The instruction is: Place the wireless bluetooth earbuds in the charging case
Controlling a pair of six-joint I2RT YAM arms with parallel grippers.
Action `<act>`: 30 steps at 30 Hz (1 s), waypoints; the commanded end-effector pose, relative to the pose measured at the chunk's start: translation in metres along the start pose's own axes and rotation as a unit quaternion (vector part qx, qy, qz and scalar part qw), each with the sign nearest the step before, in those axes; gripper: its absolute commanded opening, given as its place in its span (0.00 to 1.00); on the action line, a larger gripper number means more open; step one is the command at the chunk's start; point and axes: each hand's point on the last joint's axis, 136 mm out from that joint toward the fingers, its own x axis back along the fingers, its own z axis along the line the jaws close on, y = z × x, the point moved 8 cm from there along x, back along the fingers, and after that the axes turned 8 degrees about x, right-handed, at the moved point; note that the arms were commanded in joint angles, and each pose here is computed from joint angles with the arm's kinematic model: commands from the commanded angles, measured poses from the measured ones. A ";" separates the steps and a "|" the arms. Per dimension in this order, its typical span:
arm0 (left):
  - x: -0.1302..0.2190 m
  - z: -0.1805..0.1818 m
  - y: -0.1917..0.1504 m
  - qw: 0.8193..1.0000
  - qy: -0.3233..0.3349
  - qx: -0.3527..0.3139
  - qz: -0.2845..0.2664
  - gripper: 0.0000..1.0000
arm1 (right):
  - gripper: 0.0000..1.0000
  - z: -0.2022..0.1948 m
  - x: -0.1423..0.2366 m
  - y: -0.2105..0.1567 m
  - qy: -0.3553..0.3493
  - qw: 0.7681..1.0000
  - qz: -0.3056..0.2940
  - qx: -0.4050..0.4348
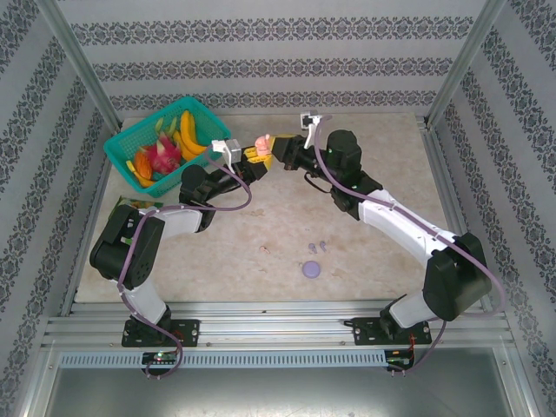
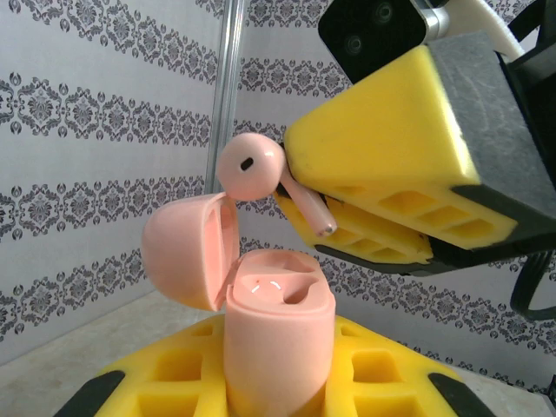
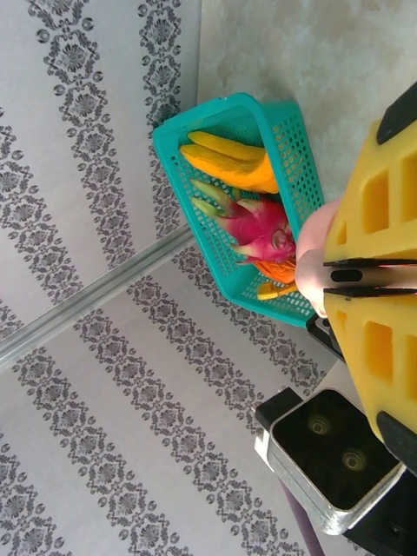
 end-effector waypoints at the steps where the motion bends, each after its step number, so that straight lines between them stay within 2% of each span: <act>1: -0.008 -0.007 0.011 1.000 -0.016 -0.007 -0.017 0.00 | 0.15 0.005 -0.003 -0.005 0.020 1.000 -0.003 0.007; 22: -0.008 -0.010 0.015 1.000 -0.018 -0.011 -0.020 0.00 | 0.15 -0.004 -0.005 -0.020 0.000 1.000 0.010 0.001; 30: -0.008 -0.011 0.013 1.000 -0.020 -0.008 -0.017 0.00 | 0.14 -0.003 -0.005 -0.012 0.001 1.000 -0.008 0.004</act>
